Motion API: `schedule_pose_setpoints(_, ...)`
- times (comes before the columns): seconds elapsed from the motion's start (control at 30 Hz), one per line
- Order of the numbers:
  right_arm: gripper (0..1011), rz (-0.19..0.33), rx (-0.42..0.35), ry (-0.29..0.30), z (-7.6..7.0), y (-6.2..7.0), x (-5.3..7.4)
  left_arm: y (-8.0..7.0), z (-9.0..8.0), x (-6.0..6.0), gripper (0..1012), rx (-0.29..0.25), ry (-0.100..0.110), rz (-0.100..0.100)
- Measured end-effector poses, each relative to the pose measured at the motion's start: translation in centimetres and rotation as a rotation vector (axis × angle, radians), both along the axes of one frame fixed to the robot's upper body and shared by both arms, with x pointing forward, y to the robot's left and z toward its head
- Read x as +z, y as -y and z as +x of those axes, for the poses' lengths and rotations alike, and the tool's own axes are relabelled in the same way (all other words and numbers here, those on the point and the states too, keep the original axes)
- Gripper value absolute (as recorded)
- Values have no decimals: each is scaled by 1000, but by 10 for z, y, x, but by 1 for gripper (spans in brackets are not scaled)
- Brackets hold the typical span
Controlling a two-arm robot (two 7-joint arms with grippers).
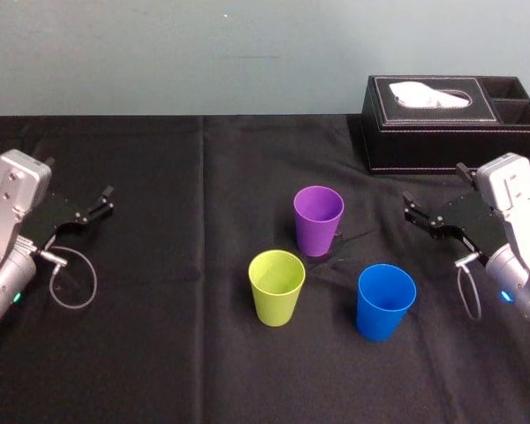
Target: Stack the three plastic cups sequentially using one hand.
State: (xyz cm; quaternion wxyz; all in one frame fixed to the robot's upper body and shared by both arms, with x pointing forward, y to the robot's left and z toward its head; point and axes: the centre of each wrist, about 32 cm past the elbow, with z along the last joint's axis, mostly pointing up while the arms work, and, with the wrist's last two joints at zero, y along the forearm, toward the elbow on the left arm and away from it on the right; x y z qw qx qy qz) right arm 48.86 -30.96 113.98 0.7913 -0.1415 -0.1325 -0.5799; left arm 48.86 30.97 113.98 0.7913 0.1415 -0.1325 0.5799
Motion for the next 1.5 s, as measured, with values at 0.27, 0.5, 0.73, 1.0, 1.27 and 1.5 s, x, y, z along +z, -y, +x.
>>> schedule_pose_setpoints(0.27, 1000, 0, 0, 0, 0, 0, 0, 0, 0, 0, 1011, 0, 0, 0)
schedule_pose_setpoints(0.5, 1000, 0, 0, 0, 0, 0, 0, 0, 0, 0, 1011, 0, 0, 0)
schedule_pose_setpoints(0.73, 1000, 0, 0, 0, 0, 0, 0, 0, 0, 0, 1011, 0, 0, 0)
schedule_pose_setpoints(1.0, 1000, 0, 0, 0, 0, 0, 0, 0, 0, 0, 1011, 0, 0, 0)
schedule_pose_setpoints(1.27, 1000, 0, 0, 0, 0, 0, 0, 0, 0, 0, 1011, 0, 0, 0)
schedule_pose_setpoints(1.5, 1000, 7, -5, 2, 0, 1, 0, 0, 0, 0, 1011, 0, 0, 0)
